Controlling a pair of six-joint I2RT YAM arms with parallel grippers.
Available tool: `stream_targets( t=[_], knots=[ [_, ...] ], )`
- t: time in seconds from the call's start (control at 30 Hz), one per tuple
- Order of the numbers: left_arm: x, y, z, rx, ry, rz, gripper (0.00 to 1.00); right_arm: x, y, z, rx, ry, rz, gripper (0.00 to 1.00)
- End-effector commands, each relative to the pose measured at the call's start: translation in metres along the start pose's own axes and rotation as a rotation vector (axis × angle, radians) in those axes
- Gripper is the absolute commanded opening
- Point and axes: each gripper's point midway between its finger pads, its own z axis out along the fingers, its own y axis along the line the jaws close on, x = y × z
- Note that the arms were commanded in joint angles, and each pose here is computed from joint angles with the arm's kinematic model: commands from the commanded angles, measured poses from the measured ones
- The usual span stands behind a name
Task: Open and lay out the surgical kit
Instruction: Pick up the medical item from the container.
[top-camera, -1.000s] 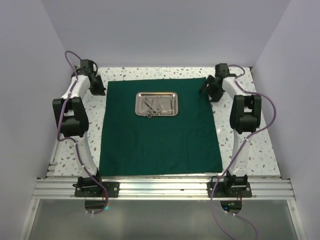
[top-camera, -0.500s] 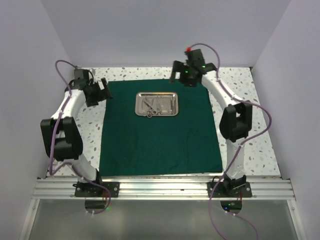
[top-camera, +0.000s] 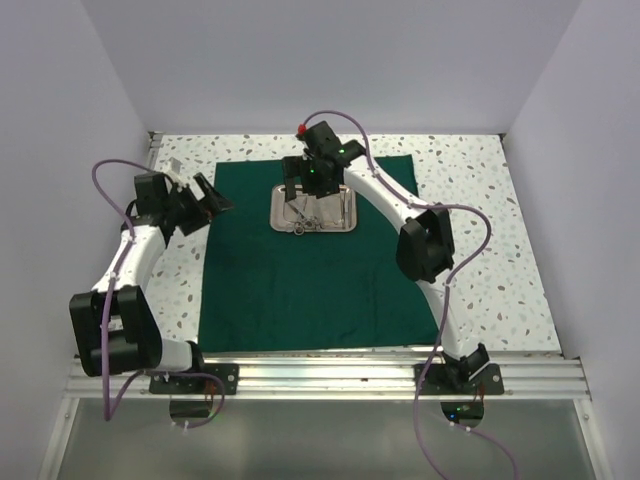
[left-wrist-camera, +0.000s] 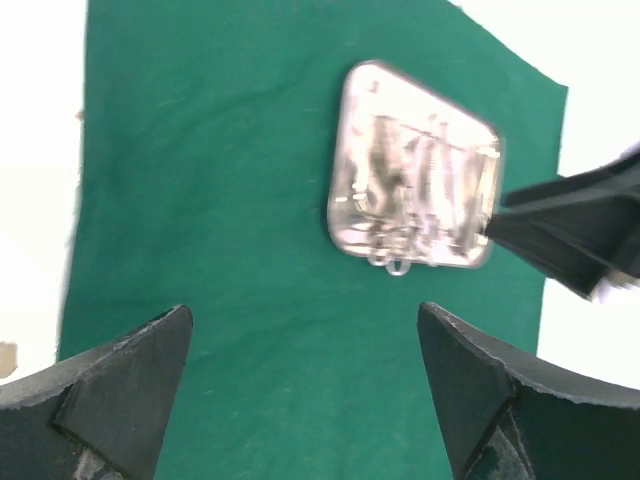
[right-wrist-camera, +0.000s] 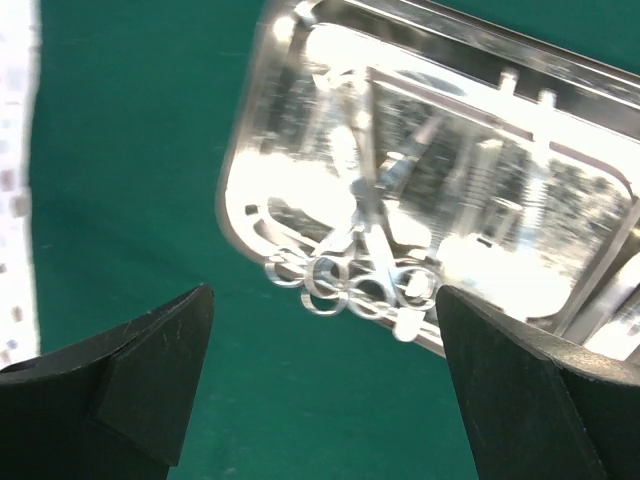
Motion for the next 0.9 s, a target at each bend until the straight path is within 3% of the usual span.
stream_targets(
  t=[0.0, 0.07, 0.17, 0.33, 0.77, 0.87],
  knots=[
    [0.013, -0.021, 0.001, 0.117, 0.076, -0.014, 0.97, -0.004, -0.016, -0.007, 0.068, -0.025, -0.009, 0.96],
    [0.004, -0.022, -0.004, 0.050, 0.020, 0.046, 0.97, -0.004, -0.020, -0.002, 0.082, -0.027, -0.018, 0.96],
    [-0.016, -0.022, -0.024, -0.039, -0.076, 0.119, 0.95, 0.002, -0.024, 0.013, 0.090, -0.009, -0.022, 0.88],
    [-0.008, -0.012, -0.035, -0.110, -0.048, 0.129, 0.88, 0.011, -0.027, 0.030, 0.097, 0.021, -0.026, 0.66],
    [0.008, -0.002, -0.039, -0.158, -0.008, 0.148, 0.83, 0.032, -0.021, 0.065, 0.103, 0.067, -0.058, 0.51],
    [0.009, -0.002, -0.039, -0.168, -0.003, 0.163, 0.82, 0.034, -0.022, 0.069, 0.109, 0.069, -0.050, 0.38]
  ],
)
